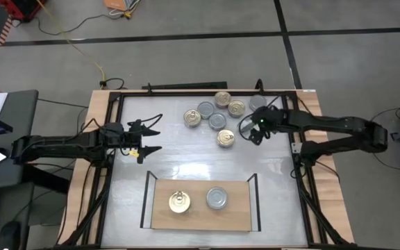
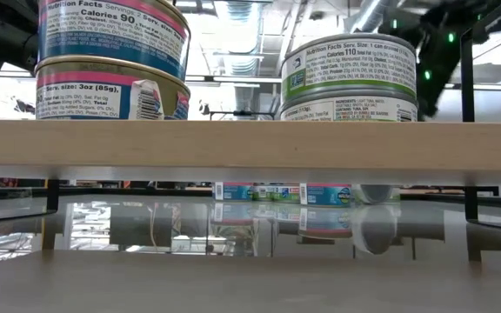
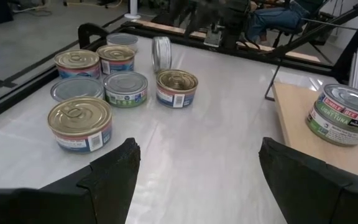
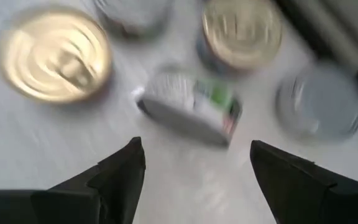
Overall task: Stack canned seafood by type on shelf
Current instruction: Stack the green tuna can on top of the green tuna can on the shelf
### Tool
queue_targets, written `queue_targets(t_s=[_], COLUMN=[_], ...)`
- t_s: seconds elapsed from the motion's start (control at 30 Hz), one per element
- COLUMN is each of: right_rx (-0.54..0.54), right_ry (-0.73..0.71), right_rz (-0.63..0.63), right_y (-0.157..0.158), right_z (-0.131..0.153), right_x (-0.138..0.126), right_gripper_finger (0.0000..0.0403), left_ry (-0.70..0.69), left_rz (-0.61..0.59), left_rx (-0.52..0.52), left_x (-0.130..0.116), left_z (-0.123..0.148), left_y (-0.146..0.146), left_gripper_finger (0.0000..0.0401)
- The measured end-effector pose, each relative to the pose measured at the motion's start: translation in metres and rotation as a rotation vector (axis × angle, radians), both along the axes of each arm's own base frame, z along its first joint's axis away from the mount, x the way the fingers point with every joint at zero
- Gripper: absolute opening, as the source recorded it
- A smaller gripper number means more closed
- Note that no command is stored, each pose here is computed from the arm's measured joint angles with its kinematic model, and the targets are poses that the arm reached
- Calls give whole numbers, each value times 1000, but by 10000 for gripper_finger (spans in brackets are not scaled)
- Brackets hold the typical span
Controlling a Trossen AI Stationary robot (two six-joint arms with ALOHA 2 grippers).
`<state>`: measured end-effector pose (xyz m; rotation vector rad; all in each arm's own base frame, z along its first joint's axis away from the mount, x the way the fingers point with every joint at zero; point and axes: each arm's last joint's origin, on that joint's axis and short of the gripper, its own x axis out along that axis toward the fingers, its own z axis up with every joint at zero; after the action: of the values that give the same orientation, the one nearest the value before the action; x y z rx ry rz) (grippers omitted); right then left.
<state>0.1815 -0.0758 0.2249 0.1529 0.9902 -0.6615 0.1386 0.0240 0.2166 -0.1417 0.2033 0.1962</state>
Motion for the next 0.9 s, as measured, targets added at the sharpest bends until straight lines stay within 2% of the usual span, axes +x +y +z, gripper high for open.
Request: queue_targets(t_s=[0.17, 0.4, 0.67, 0.9], right_rx=[-87, -92, 52, 120], right_ry=[-15, 50, 171, 347], right_rz=[128, 216, 374, 455], right_y=[-1, -13, -30, -50], right_z=[22, 4, 2, -13], right_x=[13, 45, 82, 89], right_gripper_finger=[317, 317, 317, 317], left_ry=[-3, 5, 12, 22], left_rz=[-3, 20, 45, 57], left_rx=[23, 64, 101, 80], left_x=[0, 0, 0, -1], left_z=[1, 1, 1, 0], left_y=[0, 1, 2, 2], left_gripper_finger=[318, 318, 318, 318])
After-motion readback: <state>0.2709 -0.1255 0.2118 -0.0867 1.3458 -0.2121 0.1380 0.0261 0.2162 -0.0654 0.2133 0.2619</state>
